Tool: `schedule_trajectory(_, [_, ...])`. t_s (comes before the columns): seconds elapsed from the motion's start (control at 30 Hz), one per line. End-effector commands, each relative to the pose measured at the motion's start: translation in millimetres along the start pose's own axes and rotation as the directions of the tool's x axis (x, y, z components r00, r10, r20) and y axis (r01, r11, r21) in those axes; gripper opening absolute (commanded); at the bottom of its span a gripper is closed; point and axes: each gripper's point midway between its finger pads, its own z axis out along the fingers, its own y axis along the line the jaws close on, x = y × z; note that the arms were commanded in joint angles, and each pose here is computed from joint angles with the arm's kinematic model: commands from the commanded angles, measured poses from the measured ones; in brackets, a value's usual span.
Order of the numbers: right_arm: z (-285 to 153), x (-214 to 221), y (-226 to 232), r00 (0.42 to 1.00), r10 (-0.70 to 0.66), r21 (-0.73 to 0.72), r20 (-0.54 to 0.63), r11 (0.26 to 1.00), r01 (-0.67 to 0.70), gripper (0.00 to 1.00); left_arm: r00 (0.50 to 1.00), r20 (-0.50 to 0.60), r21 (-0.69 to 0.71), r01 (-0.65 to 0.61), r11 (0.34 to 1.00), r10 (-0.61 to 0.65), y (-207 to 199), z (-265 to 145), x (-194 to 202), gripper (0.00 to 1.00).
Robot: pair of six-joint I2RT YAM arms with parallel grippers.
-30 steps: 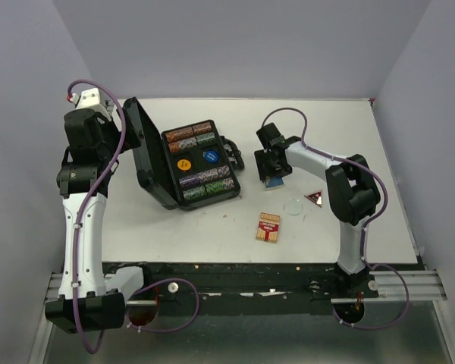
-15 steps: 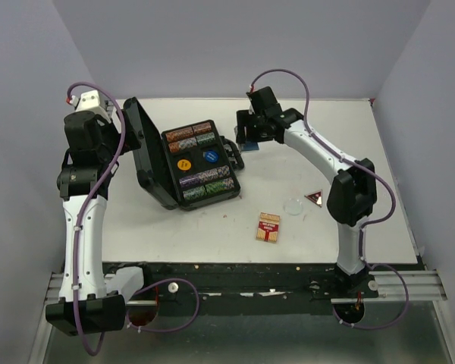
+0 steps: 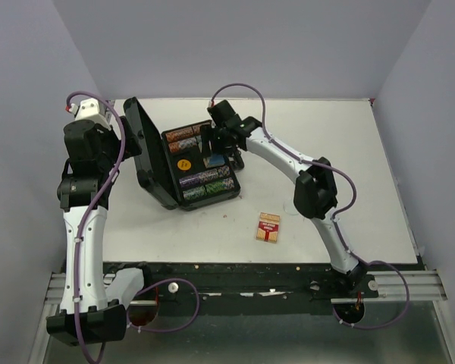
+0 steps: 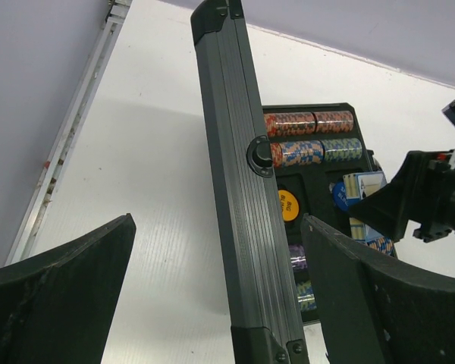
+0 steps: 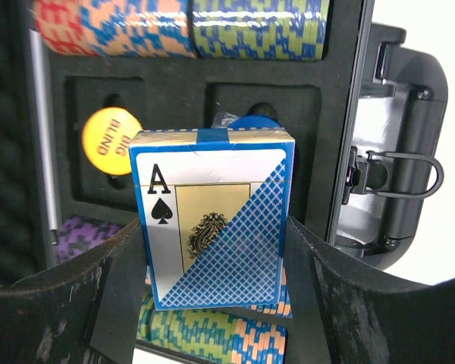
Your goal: Pack up texas hold em set
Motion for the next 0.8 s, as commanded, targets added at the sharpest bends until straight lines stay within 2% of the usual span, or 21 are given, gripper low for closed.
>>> schedule_trajectory(0.0, [2.6, -8.2, -3.6, 1.000, -0.010, 0.041, 0.021, 0.999, 0.009, 0.01, 1.000, 0.023, 0.023, 0.014, 1.000, -0.015, -3.1, -7.1, -0.4, 0.99])
schedule_trajectory(0.37, [21.3, -16.6, -10.9, 0.996, -0.077, 0.080, 0.046, 0.994, 0.074, 0.01, 1.000, 0.015, -0.003, 0.011, 1.000, -0.011, 2.8, -15.4, 6.8, 0.99])
schedule_trajectory(0.77, [51.1, 25.4, -22.4, 0.991, -0.108, 0.102, -0.083, 0.988, 0.116, 0.01, 1.000, -0.001, -0.027, -0.008, 1.000, 0.008, 8.3, -11.7, 12.5, 0.99])
